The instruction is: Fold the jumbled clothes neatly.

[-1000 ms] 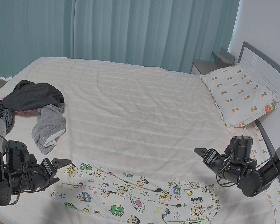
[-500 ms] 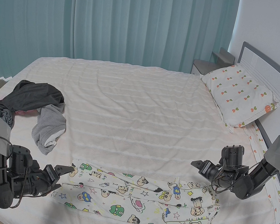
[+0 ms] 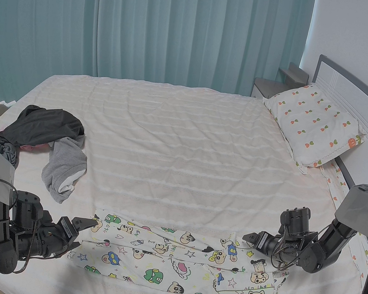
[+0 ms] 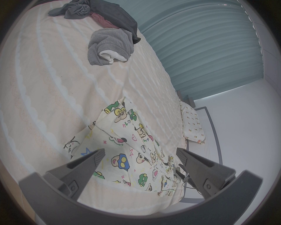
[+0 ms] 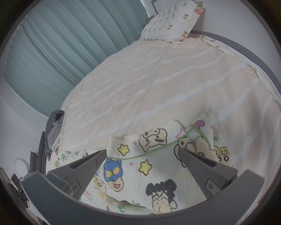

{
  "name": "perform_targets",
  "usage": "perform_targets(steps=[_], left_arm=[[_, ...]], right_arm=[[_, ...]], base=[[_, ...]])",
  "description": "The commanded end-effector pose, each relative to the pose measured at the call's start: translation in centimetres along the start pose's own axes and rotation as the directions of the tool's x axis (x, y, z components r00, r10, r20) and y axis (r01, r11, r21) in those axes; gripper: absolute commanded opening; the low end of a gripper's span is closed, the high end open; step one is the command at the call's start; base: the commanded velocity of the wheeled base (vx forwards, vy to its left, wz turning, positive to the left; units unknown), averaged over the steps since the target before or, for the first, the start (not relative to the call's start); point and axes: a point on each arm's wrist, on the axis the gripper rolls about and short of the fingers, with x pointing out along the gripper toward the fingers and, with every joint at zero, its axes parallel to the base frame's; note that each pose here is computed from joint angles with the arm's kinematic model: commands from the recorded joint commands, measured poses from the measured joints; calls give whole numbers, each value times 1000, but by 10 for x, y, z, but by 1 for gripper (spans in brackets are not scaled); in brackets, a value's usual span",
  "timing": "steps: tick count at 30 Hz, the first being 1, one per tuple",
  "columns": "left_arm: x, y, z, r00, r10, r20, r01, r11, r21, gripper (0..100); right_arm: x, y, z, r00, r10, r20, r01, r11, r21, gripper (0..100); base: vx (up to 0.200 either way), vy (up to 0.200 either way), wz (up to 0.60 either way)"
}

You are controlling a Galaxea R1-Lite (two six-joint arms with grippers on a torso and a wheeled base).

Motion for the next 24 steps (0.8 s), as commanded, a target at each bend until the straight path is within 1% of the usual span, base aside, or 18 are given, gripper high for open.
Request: perform_targets(steps=[1, 7, 14, 19, 22, 24], left_arm=[[0, -1, 1, 1000, -12, 8, 12, 1000, 4, 100], [0, -1, 1, 1000, -12, 8, 12, 1000, 4, 100], [0, -1, 1, 1000, -12, 8, 12, 1000, 4, 100], [0, -1, 1, 1000, -12, 8, 12, 1000, 4, 100], [1, -1, 1, 1000, -12, 8, 12, 1000, 4, 100], [1, -1, 1, 1000, -13, 7, 13, 1000, 6, 100]], right_arm=[[5, -10, -9, 999, -34, -36, 34, 999, 4, 100], [8, -17, -14, 997, -59, -58, 60, 998, 10, 100], [2, -19, -10, 997, -70, -43, 71, 997, 18, 100], [-12, -19, 6, 997, -72, 26, 71, 997, 40, 100], [-23, -12, 16, 996, -45, 73, 42, 998, 42, 100], [-26, -8, 17, 996, -32, 83, 29, 999, 35, 100]], base=[[0, 0, 0], [0, 0, 0], [0, 0, 0], [0, 0, 0], [0, 0, 0], [0, 0, 0]])
